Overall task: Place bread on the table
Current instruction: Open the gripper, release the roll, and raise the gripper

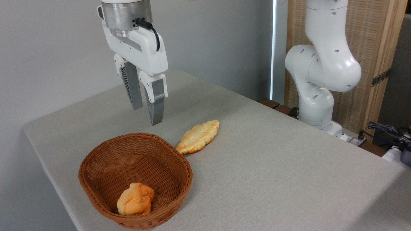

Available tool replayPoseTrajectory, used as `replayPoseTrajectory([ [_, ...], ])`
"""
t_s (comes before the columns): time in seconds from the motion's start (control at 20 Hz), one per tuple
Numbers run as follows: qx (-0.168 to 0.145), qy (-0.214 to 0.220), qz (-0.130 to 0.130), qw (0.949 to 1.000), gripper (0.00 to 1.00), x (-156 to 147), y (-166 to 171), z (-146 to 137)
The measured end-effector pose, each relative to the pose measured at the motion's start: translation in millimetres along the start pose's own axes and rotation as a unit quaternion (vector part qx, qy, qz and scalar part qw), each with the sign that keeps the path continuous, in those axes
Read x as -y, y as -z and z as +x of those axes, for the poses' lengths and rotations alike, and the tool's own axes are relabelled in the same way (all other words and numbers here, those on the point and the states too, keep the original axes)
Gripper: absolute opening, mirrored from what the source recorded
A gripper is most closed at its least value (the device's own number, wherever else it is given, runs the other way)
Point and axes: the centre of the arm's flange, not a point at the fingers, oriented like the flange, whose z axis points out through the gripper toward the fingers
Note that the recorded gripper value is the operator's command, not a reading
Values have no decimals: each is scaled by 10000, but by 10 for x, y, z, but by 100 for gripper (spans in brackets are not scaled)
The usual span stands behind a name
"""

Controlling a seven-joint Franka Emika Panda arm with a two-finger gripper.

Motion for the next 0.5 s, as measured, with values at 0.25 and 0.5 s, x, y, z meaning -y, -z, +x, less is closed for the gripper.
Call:
replayPoseTrajectory([
  [0.25, 14, 57, 67, 10000, 100, 60, 32, -42],
  [0.5, 63, 144, 38, 9999, 100, 128, 28, -116],
])
